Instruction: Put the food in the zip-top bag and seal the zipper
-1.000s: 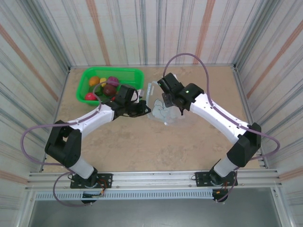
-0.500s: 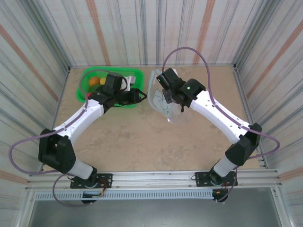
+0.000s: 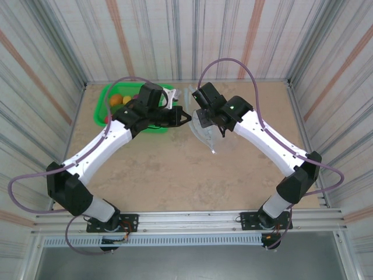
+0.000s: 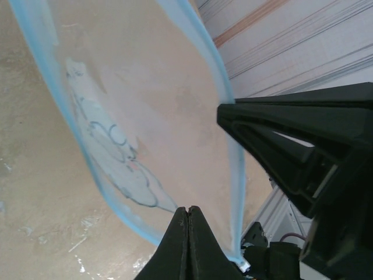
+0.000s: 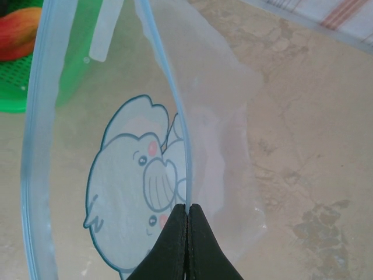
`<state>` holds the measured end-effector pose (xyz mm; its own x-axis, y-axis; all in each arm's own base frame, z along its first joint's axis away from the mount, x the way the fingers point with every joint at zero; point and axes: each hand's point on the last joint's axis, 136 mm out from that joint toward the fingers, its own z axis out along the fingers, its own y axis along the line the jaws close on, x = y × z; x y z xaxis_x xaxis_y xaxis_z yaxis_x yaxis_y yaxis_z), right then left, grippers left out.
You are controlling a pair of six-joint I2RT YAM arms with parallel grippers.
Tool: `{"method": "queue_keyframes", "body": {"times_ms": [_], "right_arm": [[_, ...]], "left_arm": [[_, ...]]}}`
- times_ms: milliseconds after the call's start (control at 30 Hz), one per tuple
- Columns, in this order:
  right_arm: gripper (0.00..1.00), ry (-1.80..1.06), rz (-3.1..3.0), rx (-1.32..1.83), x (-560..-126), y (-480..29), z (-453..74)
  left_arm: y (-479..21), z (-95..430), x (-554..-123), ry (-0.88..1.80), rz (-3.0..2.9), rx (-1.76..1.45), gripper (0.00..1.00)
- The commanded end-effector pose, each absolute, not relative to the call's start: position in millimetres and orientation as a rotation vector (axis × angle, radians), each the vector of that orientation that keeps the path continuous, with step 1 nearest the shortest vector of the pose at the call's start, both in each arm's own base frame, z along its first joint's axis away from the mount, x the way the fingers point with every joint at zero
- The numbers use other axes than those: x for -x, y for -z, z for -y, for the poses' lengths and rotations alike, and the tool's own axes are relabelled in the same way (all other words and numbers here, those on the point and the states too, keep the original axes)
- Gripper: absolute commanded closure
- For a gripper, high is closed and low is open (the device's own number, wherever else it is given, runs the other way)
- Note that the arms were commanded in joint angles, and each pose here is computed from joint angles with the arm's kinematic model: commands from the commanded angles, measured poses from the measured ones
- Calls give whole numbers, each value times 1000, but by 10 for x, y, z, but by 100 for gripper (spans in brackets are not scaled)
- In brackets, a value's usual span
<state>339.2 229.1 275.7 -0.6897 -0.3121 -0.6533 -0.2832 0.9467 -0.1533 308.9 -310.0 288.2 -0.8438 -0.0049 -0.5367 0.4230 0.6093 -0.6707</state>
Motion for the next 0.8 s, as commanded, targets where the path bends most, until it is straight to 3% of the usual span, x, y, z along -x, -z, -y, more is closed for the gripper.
{"method": "queue_keyframes", "body": {"times_ms": [0,433,500,600,700,733,767], "right_arm": [[100,-33,-2379,379,-3367,-2791,-2395],[100,-313,-2347,259,-3230,-2922,-2639],[100,-343,-2348,251,-3209,-2919,-2665],[100,-349,-2346,246,-3193,-2914,-2675],[100,-338,-2345,244,-3186,-2921,-2650],[100,-332,-2344,245,-3185,-2921,-2641],[100,-331,-2339,244,-3185,-2938,-2632]], "left_arm": [[-2975,3101,-3061,1157,-2361,-210,100],[-2257,3563,-3354,1249,-2541,49,100],[-2175,3608,-3370,1271,-2546,52,95],[-2120,3620,-3387,1268,-2542,43,75],[-2075,3527,-3400,1177,-2551,60,31],[-2065,3478,-3403,1123,-2546,64,6],[-2056,3452,-3405,1090,-2541,57,1]]}}
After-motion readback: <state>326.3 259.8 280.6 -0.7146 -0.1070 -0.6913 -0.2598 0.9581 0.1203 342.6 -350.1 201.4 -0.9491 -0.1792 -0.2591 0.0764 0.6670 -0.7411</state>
